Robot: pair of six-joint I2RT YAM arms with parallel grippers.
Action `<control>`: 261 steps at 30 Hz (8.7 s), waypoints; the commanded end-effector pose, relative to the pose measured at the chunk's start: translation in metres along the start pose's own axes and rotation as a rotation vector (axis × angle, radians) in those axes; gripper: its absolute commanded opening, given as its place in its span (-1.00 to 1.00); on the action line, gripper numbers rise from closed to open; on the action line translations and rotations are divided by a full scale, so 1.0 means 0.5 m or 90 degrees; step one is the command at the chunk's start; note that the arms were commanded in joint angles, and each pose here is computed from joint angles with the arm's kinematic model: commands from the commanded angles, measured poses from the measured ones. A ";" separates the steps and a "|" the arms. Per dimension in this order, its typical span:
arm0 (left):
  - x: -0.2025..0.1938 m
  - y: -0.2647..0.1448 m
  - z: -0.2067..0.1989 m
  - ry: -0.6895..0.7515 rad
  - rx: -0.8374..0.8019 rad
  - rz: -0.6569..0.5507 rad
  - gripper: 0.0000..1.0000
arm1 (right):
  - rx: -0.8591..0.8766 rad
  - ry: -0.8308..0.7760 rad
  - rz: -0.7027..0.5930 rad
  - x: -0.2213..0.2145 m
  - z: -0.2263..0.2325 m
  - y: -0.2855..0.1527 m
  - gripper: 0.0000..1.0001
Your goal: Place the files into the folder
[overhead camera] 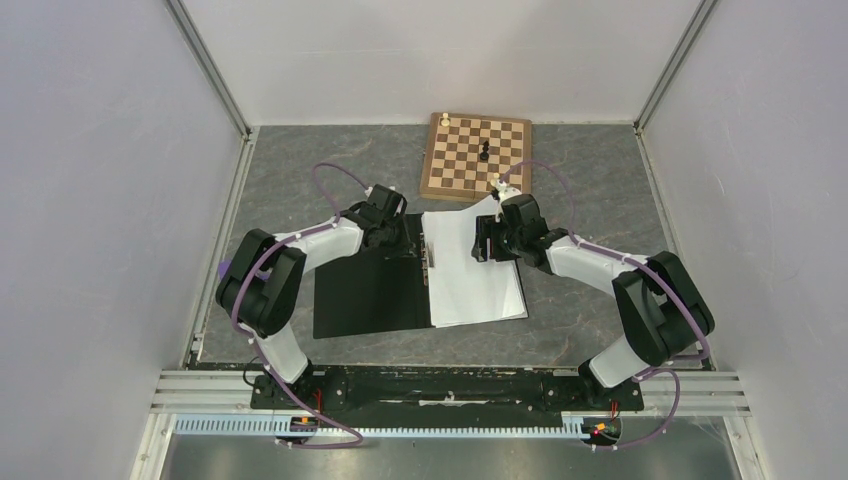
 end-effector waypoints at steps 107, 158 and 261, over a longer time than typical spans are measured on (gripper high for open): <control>-0.087 0.073 -0.054 0.100 0.014 0.081 -0.95 | -0.100 0.014 0.045 -0.135 -0.096 -0.040 0.80; -0.086 -0.148 0.104 -0.018 0.057 -0.070 -0.95 | -0.075 -0.120 -0.001 0.031 0.122 -0.027 0.28; -0.074 -0.139 0.207 -0.085 0.202 -0.108 -0.95 | -0.072 -0.167 -0.065 0.056 0.206 -0.077 -0.34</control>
Point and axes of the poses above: each gripper's point midway between its finger pads, its own y axis out along the fingers, its own z axis along the line the jaws close on, x = y × z, the point moved 1 cm from there along -y, back along the fingers, and after that the axes turned 7 degrees about -y, right-handed, at the moved point
